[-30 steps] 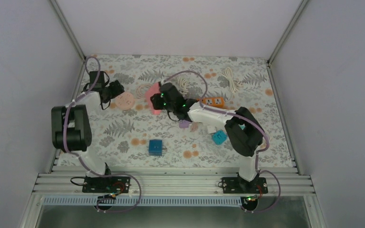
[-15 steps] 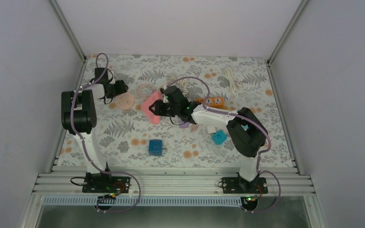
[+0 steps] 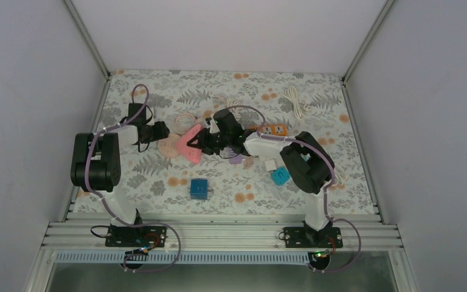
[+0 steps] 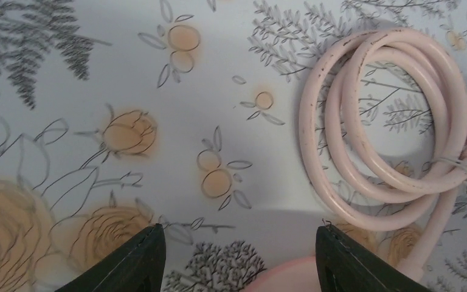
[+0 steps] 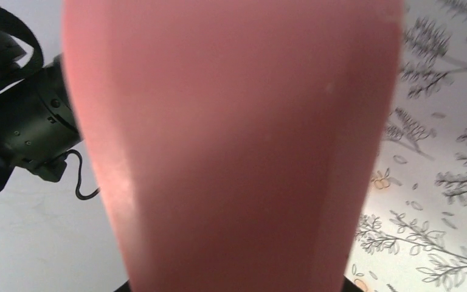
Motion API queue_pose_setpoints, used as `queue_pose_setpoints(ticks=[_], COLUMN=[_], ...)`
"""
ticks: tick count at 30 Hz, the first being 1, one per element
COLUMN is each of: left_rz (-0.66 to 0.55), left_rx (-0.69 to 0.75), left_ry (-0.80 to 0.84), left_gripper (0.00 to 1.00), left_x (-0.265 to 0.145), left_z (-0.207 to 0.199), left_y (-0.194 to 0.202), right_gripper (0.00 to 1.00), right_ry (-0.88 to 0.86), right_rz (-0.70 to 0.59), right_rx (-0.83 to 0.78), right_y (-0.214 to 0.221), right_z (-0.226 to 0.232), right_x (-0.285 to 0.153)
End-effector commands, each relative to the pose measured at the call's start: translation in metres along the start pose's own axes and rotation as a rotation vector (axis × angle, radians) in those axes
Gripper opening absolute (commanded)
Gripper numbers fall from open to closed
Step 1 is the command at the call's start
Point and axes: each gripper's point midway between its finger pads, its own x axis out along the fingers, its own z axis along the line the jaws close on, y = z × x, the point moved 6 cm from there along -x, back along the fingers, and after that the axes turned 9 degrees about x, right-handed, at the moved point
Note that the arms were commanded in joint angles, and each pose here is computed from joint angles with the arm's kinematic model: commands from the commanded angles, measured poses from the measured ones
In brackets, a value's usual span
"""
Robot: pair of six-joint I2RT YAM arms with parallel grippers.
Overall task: Insert the plug
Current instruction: Move the socket to the center of the board.
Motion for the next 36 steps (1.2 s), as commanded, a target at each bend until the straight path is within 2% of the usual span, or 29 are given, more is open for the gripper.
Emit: queue_pose_setpoints(ticks=[1, 9, 15, 23, 31, 36], left_rz=[-0.008, -0.125, -0.127, -0.103, -0.117, -0.103], left_rx=[-0.010, -0.029, -0.118, -0.174, -0.202, -0.204], left_ry=[-0.045, -0.013, -0.024, 0.003, -0.045, -0.058], left_gripper=[0.62, 0.65, 0.64, 0.54, 0.48, 0.46], left_x=[-0.008, -0.044, -0.056, -0.061, -0.062, -0.057], left_z=[0.004, -0.010, -0.009, -0.009, -0.003, 0.001], left_y=[0.002, -0.026, -0.004, 0.029, 0.038, 0.042], right_gripper=[0.22, 0.22, 0.22, 0.22, 0.22, 0.21], right_ry=[-0.099, -0.133, -0.138, -0.119, -0.115, -0.145], right_rz=[0.120, 0.188, 0.245, 0.287, 0.290, 0.266], right_rx=[0.034, 0.019, 0.015, 0.023, 0.040, 0.023], right_y=[0.005, -0.018, -0.032, -0.041, -0.042, -0.046], right_z=[0.019, 0.027, 0.021, 0.004, -0.007, 0.003], right_x=[0.011, 0.011, 0.020, 0.028, 0.036, 0.033])
